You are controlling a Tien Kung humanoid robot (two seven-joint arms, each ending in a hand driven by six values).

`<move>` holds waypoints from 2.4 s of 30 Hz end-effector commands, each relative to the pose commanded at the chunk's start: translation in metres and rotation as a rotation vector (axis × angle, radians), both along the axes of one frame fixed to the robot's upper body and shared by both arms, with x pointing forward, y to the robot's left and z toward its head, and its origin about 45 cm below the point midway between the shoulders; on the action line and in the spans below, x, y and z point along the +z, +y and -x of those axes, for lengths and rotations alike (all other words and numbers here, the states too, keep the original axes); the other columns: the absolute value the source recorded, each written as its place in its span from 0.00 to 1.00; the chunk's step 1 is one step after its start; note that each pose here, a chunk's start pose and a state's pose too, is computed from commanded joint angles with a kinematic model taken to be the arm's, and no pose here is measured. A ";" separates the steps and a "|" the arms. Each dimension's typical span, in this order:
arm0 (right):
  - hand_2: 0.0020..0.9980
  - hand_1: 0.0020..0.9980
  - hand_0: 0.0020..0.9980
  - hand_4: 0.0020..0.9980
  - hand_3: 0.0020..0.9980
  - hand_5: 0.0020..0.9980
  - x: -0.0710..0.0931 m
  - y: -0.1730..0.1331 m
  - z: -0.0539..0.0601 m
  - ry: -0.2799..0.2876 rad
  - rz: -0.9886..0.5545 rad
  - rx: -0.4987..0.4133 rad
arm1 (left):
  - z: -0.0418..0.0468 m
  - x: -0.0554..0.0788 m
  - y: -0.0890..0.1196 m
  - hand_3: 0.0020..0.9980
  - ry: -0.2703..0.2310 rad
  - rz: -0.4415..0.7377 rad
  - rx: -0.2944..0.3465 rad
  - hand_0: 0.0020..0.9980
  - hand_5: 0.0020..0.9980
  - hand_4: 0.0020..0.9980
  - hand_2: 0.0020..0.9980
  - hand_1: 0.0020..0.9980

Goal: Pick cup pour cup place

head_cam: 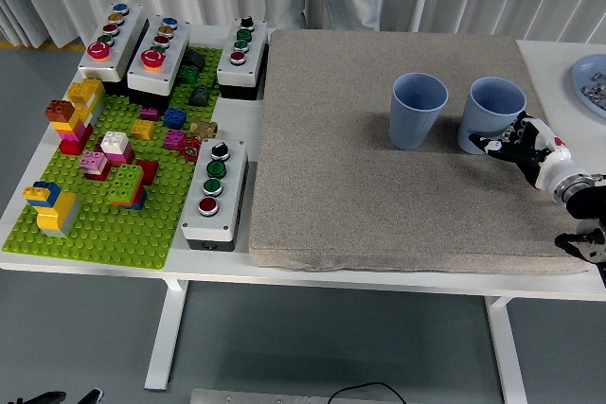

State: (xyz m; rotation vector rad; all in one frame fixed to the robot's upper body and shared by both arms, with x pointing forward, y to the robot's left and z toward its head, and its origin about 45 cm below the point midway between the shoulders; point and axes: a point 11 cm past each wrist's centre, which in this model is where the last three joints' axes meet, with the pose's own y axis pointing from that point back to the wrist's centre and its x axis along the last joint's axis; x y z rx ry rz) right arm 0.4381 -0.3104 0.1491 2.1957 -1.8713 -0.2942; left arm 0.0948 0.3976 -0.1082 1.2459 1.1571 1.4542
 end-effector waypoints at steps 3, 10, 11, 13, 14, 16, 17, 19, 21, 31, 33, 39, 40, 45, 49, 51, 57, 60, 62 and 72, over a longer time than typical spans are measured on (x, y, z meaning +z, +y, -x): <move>1.00 0.91 0.94 0.84 1.00 0.13 0.001 -0.001 0.001 -0.001 0.004 0.002 | 0.0004 0.000 0.000 0.66 0.000 -0.001 0.002 0.77 0.91 0.53 0.83 0.81; 1.00 0.91 0.94 0.84 1.00 0.13 0.006 -0.009 0.003 -0.007 0.022 0.006 | 0.0018 0.000 0.002 0.66 0.001 -0.002 0.009 0.77 0.91 0.53 0.83 0.81; 1.00 0.91 0.94 0.84 1.00 0.13 0.006 -0.012 0.005 -0.005 0.028 0.008 | 0.0023 0.000 0.002 0.66 0.001 -0.003 0.010 0.77 0.91 0.53 0.83 0.81; 1.00 0.91 0.94 0.84 1.00 0.13 0.006 -0.015 0.008 -0.005 0.031 0.009 | 0.0033 0.000 0.002 0.66 0.002 -0.003 0.012 0.77 0.91 0.53 0.83 0.81; 1.00 0.91 0.94 0.84 1.00 0.13 0.006 -0.017 0.010 -0.006 0.031 0.011 | 0.0040 0.000 0.003 0.66 0.003 -0.003 0.014 0.77 0.91 0.53 0.83 0.81; 1.00 0.91 0.94 0.84 1.00 0.13 0.007 -0.019 0.014 -0.010 0.037 0.020 | 0.0059 0.000 0.003 0.66 0.005 -0.003 0.018 0.77 0.91 0.53 0.83 0.81; 1.00 0.91 0.94 0.84 1.00 0.13 0.008 -0.021 0.017 -0.011 0.033 0.020 | 0.0070 0.000 0.003 0.66 0.007 -0.004 0.019 0.77 0.91 0.53 0.83 0.81; 1.00 0.91 0.94 0.84 1.00 0.13 0.009 -0.022 0.021 -0.014 0.027 0.023 | 0.0088 -0.001 0.004 0.66 0.010 -0.005 0.021 0.77 0.91 0.53 0.83 0.81; 1.00 0.91 0.94 0.84 1.00 0.14 0.011 -0.024 0.025 -0.020 0.036 0.030 | 0.0104 -0.001 0.005 0.66 0.012 -0.006 0.024 0.77 0.91 0.53 0.83 0.81; 1.00 0.91 0.94 0.84 1.00 0.13 0.034 -0.039 0.043 -0.073 0.045 0.046 | 0.0177 -0.001 0.008 0.66 0.023 -0.011 0.032 0.77 0.91 0.53 0.83 0.81; 1.00 0.91 0.93 0.84 0.99 0.13 0.038 -0.042 0.044 -0.080 0.033 0.042 | 0.0179 -0.001 0.008 0.66 0.024 -0.011 0.032 0.77 0.91 0.53 0.82 0.81; 0.98 0.90 0.93 0.84 0.97 0.14 0.054 -0.046 0.034 -0.120 0.021 0.013 | 0.0146 -0.001 0.007 0.66 0.017 -0.010 0.030 0.77 0.91 0.53 0.83 0.81; 0.98 0.90 0.93 0.84 0.97 0.14 0.061 -0.046 0.029 -0.136 0.018 0.008 | 0.0135 -0.001 0.007 0.66 0.015 -0.010 0.029 0.77 0.91 0.53 0.83 0.81; 0.97 0.90 0.93 0.84 0.96 0.14 0.091 -0.046 0.011 -0.206 0.017 0.004 | 0.0109 0.000 0.008 0.66 0.010 -0.011 0.029 0.77 0.91 0.53 0.82 0.81; 0.97 0.90 0.93 0.84 0.96 0.14 0.129 -0.045 -0.005 -0.290 0.008 0.000 | 0.0107 0.000 0.009 0.66 0.009 -0.013 0.032 0.77 0.91 0.53 0.82 0.81; 0.92 0.87 0.90 0.83 0.93 0.14 0.145 -0.043 -0.011 -0.329 0.000 -0.007 | 0.0100 0.001 0.009 0.66 0.008 -0.013 0.033 0.77 0.91 0.53 0.82 0.81; 0.78 0.77 0.85 0.79 0.82 0.14 0.196 -0.030 -0.024 -0.466 -0.063 -0.070 | 0.0090 0.001 0.010 0.66 0.009 -0.015 0.026 0.77 0.91 0.53 0.82 0.81; 0.78 0.77 0.85 0.79 0.82 0.14 0.211 -0.023 -0.024 -0.525 -0.098 -0.098 | 0.0093 0.001 0.009 0.66 0.010 -0.014 0.025 0.77 0.91 0.53 0.82 0.81; 0.78 0.77 0.85 0.79 0.82 0.14 0.216 -0.019 -0.023 -0.541 -0.112 -0.094 | 0.0094 0.001 0.009 0.66 0.011 -0.014 0.023 0.77 0.91 0.53 0.82 0.81; 0.76 0.77 0.85 0.79 0.82 0.14 0.216 -0.031 -0.021 -0.552 -0.173 -0.147 | 0.0059 0.000 0.006 0.66 0.001 -0.012 0.018 0.77 0.91 0.53 0.82 0.81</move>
